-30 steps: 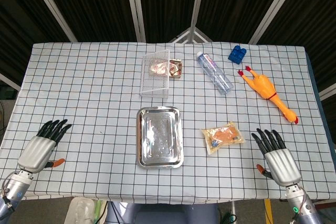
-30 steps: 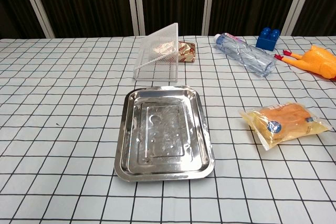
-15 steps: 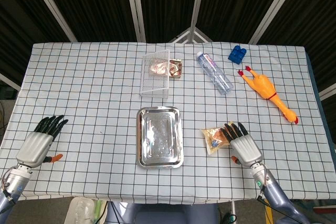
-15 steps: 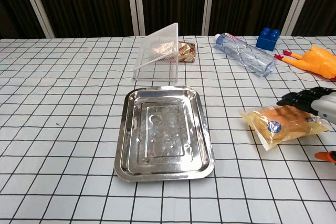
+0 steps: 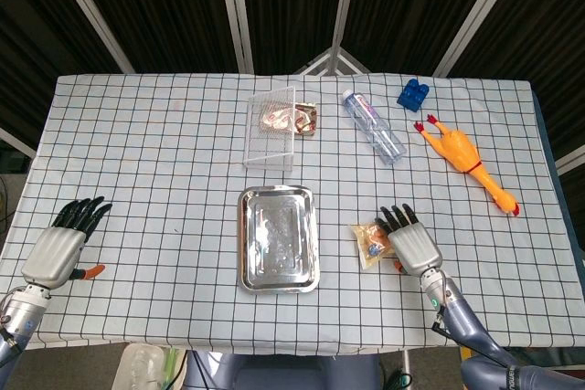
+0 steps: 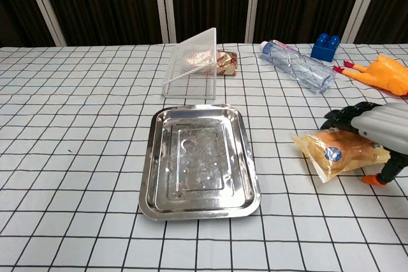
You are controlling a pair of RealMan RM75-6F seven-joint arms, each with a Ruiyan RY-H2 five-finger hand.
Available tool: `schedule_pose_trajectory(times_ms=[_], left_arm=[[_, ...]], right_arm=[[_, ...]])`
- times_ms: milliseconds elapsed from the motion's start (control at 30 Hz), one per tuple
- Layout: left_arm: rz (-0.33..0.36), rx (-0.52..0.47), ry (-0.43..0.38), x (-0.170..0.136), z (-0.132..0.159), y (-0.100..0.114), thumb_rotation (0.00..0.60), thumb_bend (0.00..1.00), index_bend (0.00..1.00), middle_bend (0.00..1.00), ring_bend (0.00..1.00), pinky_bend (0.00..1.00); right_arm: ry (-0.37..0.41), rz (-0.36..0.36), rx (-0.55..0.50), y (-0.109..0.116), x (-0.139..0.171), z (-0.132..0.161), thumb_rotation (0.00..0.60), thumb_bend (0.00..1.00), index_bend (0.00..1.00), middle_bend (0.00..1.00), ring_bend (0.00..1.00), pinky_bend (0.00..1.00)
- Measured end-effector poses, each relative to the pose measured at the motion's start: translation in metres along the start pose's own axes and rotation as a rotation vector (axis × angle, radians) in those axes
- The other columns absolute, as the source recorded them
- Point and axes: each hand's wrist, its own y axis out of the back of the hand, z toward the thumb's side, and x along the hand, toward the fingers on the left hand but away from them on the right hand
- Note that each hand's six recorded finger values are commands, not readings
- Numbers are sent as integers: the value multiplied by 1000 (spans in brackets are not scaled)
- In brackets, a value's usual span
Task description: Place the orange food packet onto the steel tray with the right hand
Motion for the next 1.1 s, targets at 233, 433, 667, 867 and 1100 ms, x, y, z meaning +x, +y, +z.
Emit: schedule_pose_trajectory(times_ms=[233,433,667,867,1100], left_arm=[[3,-7,0,-2,-1,2,600,65,0,0,18,29],[1,-8,-1,-2,-1,2,600,64,0,0,18,29],[-17,-1,-9,0,2,-2,600,65,0,0,18,29],[-27,-6,-9,1,1,-1,600,65,0,0,18,30],[-27,-23,-12,1,0,1,600,65,0,0,18,29]], right_arm=[[5,-15,30,2,-8,11,600,312,616,449,318,445],[4,-58,41,12,-9,15,600,312,616,449,318,445],[51,-111,55,39,-6,42,600,312,616,449,319,445],[107,-162,100,71,-13,80,600,312,616,449,319,445],[141,-146,147,89,-42,149,600,311,615,449,323,445]])
